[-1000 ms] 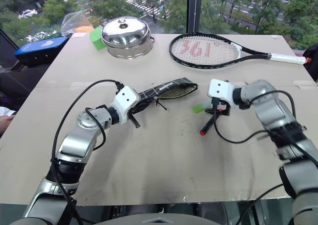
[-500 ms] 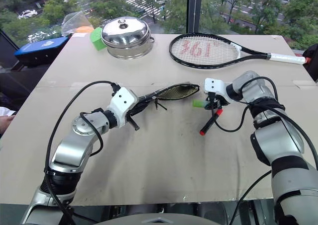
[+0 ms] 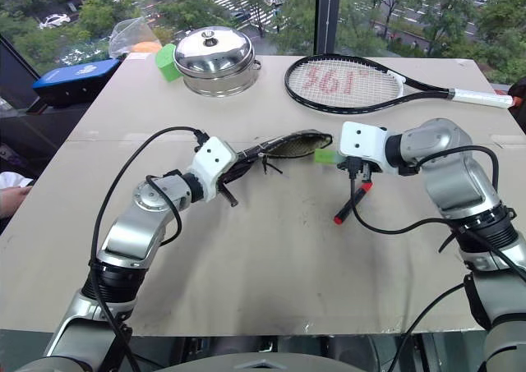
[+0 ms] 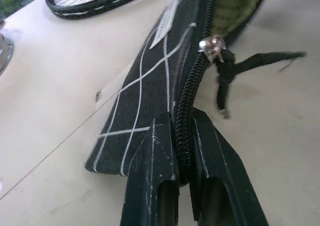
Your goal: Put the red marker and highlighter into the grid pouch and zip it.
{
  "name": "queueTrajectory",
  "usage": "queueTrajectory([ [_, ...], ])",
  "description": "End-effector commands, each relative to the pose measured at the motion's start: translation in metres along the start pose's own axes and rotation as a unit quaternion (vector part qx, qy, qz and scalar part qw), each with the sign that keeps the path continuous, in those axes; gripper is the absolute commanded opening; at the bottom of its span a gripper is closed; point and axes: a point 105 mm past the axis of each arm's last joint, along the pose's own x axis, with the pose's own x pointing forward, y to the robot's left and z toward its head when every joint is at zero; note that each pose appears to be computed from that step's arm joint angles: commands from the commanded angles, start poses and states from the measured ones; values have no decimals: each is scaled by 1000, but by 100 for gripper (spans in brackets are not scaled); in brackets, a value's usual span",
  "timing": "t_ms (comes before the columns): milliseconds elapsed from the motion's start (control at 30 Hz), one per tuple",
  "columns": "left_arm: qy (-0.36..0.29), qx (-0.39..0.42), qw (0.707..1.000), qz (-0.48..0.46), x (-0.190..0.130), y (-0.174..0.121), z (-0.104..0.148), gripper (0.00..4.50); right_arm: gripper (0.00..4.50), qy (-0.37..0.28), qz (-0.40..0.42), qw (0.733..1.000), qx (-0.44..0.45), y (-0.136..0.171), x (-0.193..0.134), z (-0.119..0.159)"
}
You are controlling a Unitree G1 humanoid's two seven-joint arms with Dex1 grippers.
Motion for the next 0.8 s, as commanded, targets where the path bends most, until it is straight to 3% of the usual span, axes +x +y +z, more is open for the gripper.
queueTrajectory([
  [33, -40, 29, 999, -17, 4, -8, 22, 0, 76, 19, -38, 999, -6, -6, 5, 9],
  [167, -58, 34, 997, -31, 6, -19, 32, 0, 76, 50, -29, 998, -29, -3, 22, 10],
  [500, -76, 43, 994, -60, 5, -53, 42, 0, 76, 42, -13, 994, -97, -11, 77, 41],
  [633, -69, 25, 996, -45, 3, -47, 40, 0, 267, -4, -10, 997, -76, -11, 80, 47],
  [733, -55, 7, 998, -31, 1, -37, 33, 0, 411, -54, -3, 998, -28, -10, 63, 50],
  [767, -50, 4, 998, -27, 0, -34, 29, 0, 441, -81, 13, 997, -10, -6, 53, 50],
  [800, -46, 1, 999, -25, -1, -31, 27, 0, 441, -103, 30, 994, 2, -3, 43, 49],
])
